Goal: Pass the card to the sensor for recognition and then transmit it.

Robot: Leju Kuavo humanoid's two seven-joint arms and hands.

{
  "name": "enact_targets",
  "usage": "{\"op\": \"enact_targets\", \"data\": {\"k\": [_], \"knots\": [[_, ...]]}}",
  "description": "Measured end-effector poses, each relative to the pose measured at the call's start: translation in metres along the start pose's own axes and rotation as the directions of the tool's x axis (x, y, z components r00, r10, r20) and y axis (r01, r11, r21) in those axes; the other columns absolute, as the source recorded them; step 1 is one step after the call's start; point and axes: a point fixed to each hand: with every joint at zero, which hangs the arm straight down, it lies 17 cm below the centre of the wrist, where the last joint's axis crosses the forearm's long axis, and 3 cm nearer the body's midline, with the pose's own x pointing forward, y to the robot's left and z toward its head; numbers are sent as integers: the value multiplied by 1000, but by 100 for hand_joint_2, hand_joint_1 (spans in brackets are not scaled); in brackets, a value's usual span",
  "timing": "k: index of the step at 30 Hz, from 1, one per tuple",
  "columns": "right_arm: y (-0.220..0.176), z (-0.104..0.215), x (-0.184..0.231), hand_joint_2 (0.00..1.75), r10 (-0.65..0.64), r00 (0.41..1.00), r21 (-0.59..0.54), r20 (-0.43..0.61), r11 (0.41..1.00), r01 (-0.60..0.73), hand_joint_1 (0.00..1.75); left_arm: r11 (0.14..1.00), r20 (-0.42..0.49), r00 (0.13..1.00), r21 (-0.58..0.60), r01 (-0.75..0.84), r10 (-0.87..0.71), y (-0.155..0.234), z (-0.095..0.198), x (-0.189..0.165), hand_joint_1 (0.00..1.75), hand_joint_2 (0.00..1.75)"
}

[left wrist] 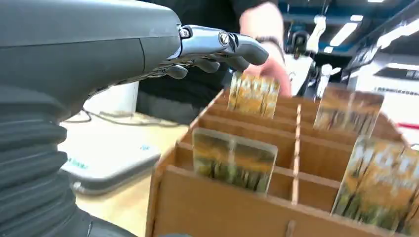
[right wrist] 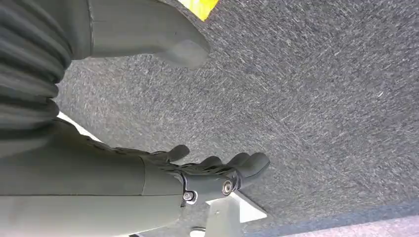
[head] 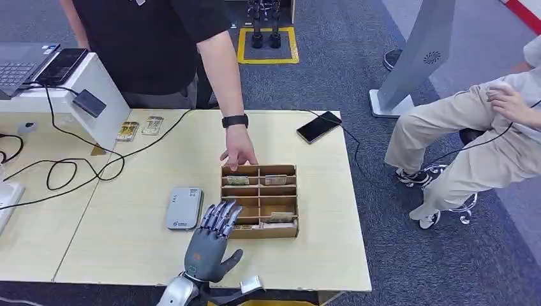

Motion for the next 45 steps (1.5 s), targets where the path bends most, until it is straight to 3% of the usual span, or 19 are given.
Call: {"op": "enact_targets", "data": {"k": [15, 16, 17, 18, 19, 21, 23, 24, 27, 38, 40, 41, 42, 43, 45], "knots": [[0, 0, 0, 175, 4, 1000, 2, -3, 1000, -4, 0, 994, -9, 1000, 103, 30, -30, 37, -12, -1, 0, 175], [1, 0, 0, 175, 6, 1000, 3, -1, 1000, -6, 0, 994, -9, 999, 102, 31, -31, 37, -12, -1, 12, 175], [1, 0, 0, 175, 7, 1000, 3, 0, 1000, -7, 0, 994, -8, 999, 99, 38, -37, 36, -12, -1, 152, 175], [1, 0, 0, 175, 8, 1000, 4, 1, 1000, -8, 0, 994, -11, 999, 95, 43, -43, 35, -11, -1, 162, 175], [1, 0, 1, 175, 9, 1000, 4, 3, 1000, -9, 0, 995, -15, 999, 90, 50, -49, 34, -11, -2, 162, 175], [1, 0, 1, 175, 14, 1000, 7, 8, 1000, -14, 0, 995, -27, 997, 68, 73, -71, 27, -11, -6, 143, 175], [2, 0, 3, 175, 15, 1000, 8, 14, 1000, -15, 0, 996, -41, 996, 37, 86, -84, 17, -10, -10, 35, 175], [2, 0, 3, 175, 15, 1000, 9, 17, 1000, -15, 0, 996, -48, 995, 21, 85, -84, 11, -9, -12, 17, 175], [2, 0, 4, 175, 18, 1000, 11, 22, 1000, -19, 0, 996, -46, 996, -42, 74, -76, -12, -4, -12, 5, 175], [3, 0, 5, 175, 20, 999, 12, 26, 1000, -20, 0, 978, -23, 998, -204, 48, -54, -59, 16, -9, 7, 175], [3, 0, 5, 175, 20, 999, 13, 27, 1000, -20, 0, 976, -20, 999, -214, 45, -50, -61, 17, -8, 21, 175], [3, 0, 5, 175, 20, 999, 13, 27, 1000, -20, 0, 976, -19, 999, -215, 43, -48, -62, 17, -8, 44, 175], [3, 0, 5, 175, 20, 999, 13, 27, 1000, -20, 0, 976, -19, 999, -214, 40, -45, -62, 17, -8, 120, 175], [3, 0, 5, 175, 20, 999, 13, 28, 1000, -21, 0, 977, -19, 999, -208, 40, -45, -61, 17, -8, 148, 175], [3, 0, 5, 175, 21, 999, 13, 28, 1000, -22, 0, 982, -23, 999, -184, 40, -45, -56, 13, -9, 157, 175]]}}
